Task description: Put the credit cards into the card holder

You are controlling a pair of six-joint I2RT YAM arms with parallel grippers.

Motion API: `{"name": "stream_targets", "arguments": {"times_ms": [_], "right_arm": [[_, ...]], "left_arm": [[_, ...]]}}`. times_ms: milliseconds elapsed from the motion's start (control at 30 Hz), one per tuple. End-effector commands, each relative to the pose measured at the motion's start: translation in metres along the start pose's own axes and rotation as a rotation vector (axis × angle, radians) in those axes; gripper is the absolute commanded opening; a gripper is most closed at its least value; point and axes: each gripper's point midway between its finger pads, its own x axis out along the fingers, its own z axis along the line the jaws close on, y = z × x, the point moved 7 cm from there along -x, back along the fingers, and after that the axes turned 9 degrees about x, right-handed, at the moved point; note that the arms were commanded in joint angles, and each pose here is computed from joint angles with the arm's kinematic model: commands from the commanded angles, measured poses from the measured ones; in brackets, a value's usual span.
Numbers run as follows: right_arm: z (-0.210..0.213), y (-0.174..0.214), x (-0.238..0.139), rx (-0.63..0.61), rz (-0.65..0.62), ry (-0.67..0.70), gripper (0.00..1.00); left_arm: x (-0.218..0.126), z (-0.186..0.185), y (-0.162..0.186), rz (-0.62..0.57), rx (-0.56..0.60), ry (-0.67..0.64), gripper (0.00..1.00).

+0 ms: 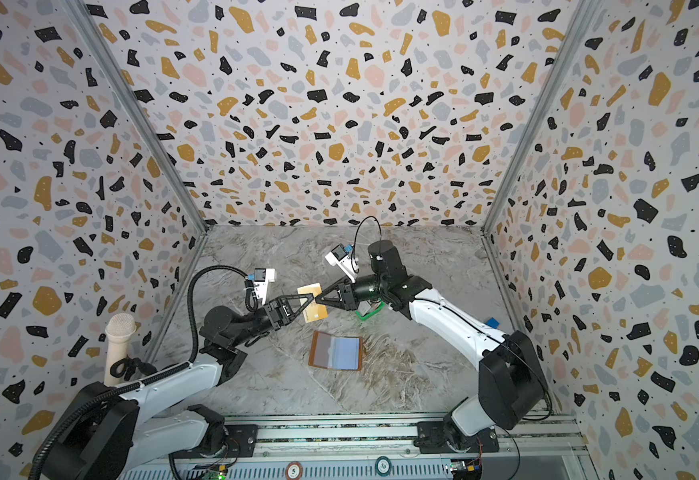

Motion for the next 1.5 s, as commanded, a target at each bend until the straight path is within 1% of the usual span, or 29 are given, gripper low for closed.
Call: {"name": "stream_targets", "arguments": {"times_ms": [0, 67, 100, 133, 167, 200, 333, 400, 467, 633, 667, 767, 867, 1033, 1100, 1233, 1467], "right_arm": [[0.018, -0.011, -0.007, -0.050, -0.023, -0.031, 0.08], [0.017, -0.010, -0.007, -0.041, -0.020, -0.032, 0.00], [0.015, -0.009, -0.007, -0.031, -0.021, -0.019, 0.00], [0.013, -0.008, -0.008, -0.021, -0.026, -0.002, 0.00], [0.008, -0.005, -0.009, -0.004, -0.031, 0.022, 0.00], [0.005, -0.003, -0.012, 0.011, -0.042, 0.045, 0.00], [-0.011, 0.013, -0.027, 0.088, -0.117, 0.138, 0.00], [-0.020, 0.026, -0.033, 0.133, -0.154, 0.193, 0.00], [-0.030, 0.041, -0.034, 0.181, -0.188, 0.233, 0.00], [-0.054, 0.077, -0.025, 0.288, -0.226, 0.299, 0.00], [-0.058, 0.081, -0.024, 0.301, -0.231, 0.317, 0.00], [-0.064, 0.092, -0.019, 0.315, -0.222, 0.359, 0.00], [-0.070, 0.100, -0.013, 0.335, -0.220, 0.386, 0.00], [-0.077, 0.109, -0.005, 0.352, -0.203, 0.401, 0.00], [-0.079, 0.111, -0.004, 0.356, -0.193, 0.404, 0.00], [-0.084, 0.116, -0.001, 0.368, -0.177, 0.412, 0.00], [-0.098, 0.128, 0.002, 0.401, -0.151, 0.442, 0.00]], "left_arm": [[-0.001, -0.003, 0.002, 0.008, 0.041, 0.013, 0.00], [0.000, 0.001, 0.002, 0.006, 0.032, -0.008, 0.00], [0.000, 0.005, 0.003, 0.007, 0.022, -0.038, 0.15], [0.000, 0.009, 0.004, 0.007, 0.015, -0.063, 0.24], [0.000, 0.015, 0.007, 0.012, -0.003, -0.099, 0.31], [-0.003, 0.022, 0.009, 0.006, -0.020, -0.139, 0.35], [-0.017, 0.037, 0.017, -0.036, -0.065, -0.259, 0.38], [-0.023, 0.046, 0.025, -0.023, -0.074, -0.332, 0.39], [-0.029, 0.055, 0.037, 0.005, -0.097, -0.379, 0.39], [-0.037, 0.073, 0.073, 0.119, -0.142, -0.473, 0.39], [-0.037, 0.074, 0.080, 0.143, -0.141, -0.487, 0.38], [-0.034, 0.077, 0.093, 0.184, -0.146, -0.507, 0.28], [-0.036, 0.085, 0.101, 0.204, -0.153, -0.560, 0.22], [-0.040, 0.099, 0.113, 0.259, -0.163, -0.628, 0.19], [-0.040, 0.102, 0.118, 0.292, -0.140, -0.632, 0.17], [-0.043, 0.107, 0.128, 0.333, -0.153, -0.653, 0.13], [-0.049, 0.110, 0.143, 0.386, -0.170, -0.675, 0.13]]}}
